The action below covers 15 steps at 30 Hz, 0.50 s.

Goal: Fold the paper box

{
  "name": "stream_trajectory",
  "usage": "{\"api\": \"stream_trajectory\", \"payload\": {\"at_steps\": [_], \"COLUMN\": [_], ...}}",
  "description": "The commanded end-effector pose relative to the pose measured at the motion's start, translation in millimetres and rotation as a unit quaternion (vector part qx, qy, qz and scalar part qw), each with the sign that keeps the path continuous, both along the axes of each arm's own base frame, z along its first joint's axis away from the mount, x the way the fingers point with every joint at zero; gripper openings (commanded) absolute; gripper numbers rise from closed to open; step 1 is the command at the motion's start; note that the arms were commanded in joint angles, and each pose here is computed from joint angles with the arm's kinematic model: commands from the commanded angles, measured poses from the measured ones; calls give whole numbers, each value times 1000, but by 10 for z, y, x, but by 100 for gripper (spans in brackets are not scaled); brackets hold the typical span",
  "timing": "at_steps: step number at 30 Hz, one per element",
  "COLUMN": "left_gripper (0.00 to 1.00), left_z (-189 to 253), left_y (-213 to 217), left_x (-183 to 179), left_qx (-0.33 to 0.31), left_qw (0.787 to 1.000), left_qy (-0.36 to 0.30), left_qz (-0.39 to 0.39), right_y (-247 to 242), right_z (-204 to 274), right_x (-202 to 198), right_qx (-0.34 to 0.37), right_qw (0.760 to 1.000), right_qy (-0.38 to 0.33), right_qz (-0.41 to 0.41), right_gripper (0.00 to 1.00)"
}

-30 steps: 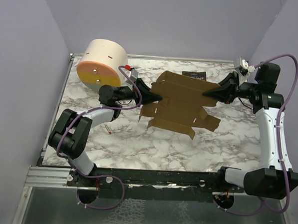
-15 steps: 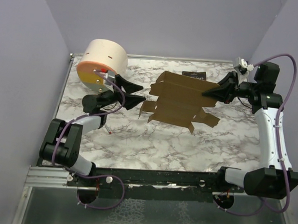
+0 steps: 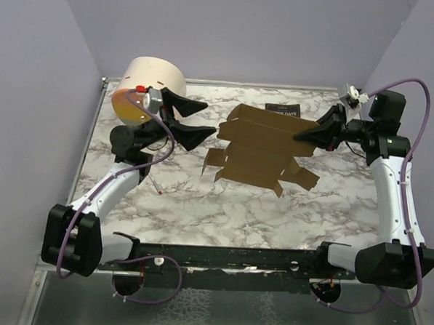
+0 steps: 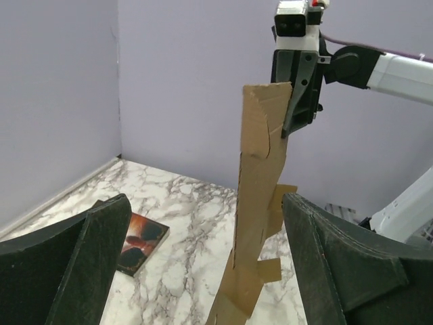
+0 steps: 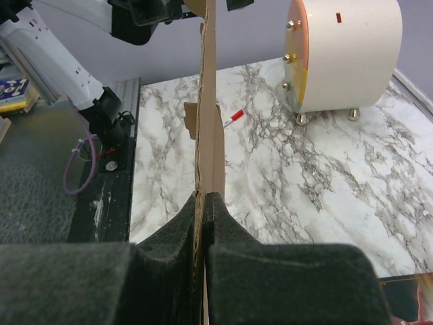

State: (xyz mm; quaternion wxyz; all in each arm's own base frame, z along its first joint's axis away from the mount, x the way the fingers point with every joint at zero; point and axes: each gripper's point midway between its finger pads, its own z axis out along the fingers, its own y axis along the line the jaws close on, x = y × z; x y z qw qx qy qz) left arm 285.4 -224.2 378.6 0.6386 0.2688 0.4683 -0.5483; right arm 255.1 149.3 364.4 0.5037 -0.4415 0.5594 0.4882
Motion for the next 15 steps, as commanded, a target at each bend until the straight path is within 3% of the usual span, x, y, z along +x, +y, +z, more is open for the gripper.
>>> {"api": "stream_trajectory", "payload": {"at_steps": [1,7,12,15], "left_gripper": [98,92,68,63], "left_z": [-128,-176,-163,-189], "left_y": [-287,-451,-640,-742], "left_x": [116,246,179,119], "left_qx": [92,120,123,123], "left_qw": [995,992,992,991], "left_qy": [2,21,25,27], "left_qz": [33,25,-29,-52], "right_y": [17,22,19,17], "right_z": [-13,1,-17,-27], "right_x": [9,5,20,42], "right_qx": [2,2,1,1], "right_qw": [1000,1000,1000,1000], "right_qy": [-1,-2,0,2], "right_qz": [7,9,6,5], "right_gripper": [1,1,1,1]}}
